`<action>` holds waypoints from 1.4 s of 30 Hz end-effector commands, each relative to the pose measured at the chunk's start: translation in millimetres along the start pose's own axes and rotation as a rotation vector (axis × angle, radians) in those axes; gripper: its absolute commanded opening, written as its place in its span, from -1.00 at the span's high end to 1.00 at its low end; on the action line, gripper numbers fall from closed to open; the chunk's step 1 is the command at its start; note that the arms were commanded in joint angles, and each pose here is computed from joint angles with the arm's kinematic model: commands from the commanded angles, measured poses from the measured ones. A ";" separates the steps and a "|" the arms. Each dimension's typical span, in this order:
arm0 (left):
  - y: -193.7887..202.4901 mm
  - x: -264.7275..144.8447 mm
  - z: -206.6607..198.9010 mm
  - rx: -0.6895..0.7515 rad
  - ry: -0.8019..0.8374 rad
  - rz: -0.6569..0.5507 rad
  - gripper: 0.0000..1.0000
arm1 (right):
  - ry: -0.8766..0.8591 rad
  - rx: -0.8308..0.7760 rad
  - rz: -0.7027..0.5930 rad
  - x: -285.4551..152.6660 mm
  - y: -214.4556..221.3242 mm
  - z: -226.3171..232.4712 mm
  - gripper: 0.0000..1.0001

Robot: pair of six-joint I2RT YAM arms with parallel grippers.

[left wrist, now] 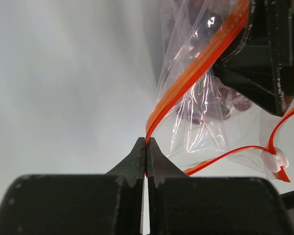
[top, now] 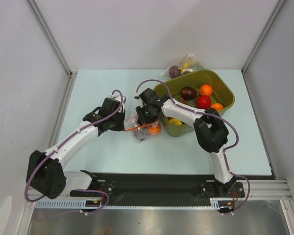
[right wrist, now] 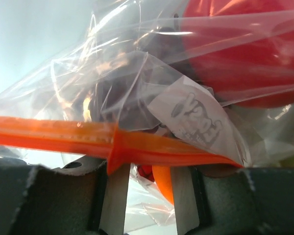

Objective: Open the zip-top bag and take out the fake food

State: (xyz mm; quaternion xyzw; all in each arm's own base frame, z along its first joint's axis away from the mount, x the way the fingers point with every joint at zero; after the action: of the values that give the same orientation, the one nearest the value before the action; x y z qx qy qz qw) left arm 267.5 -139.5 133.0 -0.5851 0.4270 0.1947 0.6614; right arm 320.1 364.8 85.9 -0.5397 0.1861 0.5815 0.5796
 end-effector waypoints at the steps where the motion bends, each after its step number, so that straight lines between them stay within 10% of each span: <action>1: -11.1 -5.3 1.5 0.010 -0.009 -0.027 1.00 | -0.022 -0.009 0.012 12.3 -0.8 -0.4 0.20; 13: -12.9 -8.0 2.3 0.032 -0.006 -0.033 0.99 | -0.049 -0.041 -0.141 -19.7 -37.7 15.8 1.00; 36: -40.2 6.0 -4.8 0.050 0.020 -0.055 0.99 | -0.080 -0.005 -0.330 -121.5 -80.9 11.2 1.00; 38: -35.8 5.0 -10.0 0.055 0.058 -0.056 0.70 | -0.090 -0.003 -0.331 -118.1 -84.3 9.3 1.00; 42: -45.5 -6.0 -27.5 0.036 0.169 -0.159 -0.51 | -0.140 0.001 -0.282 -99.9 -84.8 14.8 1.00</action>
State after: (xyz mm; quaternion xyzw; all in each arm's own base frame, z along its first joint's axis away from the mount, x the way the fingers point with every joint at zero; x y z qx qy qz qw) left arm 296.5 -161.4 147.7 -0.5915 0.4305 0.1447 0.6663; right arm 346.6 339.2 188.7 -0.5264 0.1093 0.5370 0.6500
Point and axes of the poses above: each gripper's point midway between its finger pads, its own x axis out along the fingers, its own z axis along the line the jaws close on, y = z × x, the point moved 2 cm from there along -x, back along the fingers, and after that the axes turned 9 degrees about x, right-handed, at the moved point
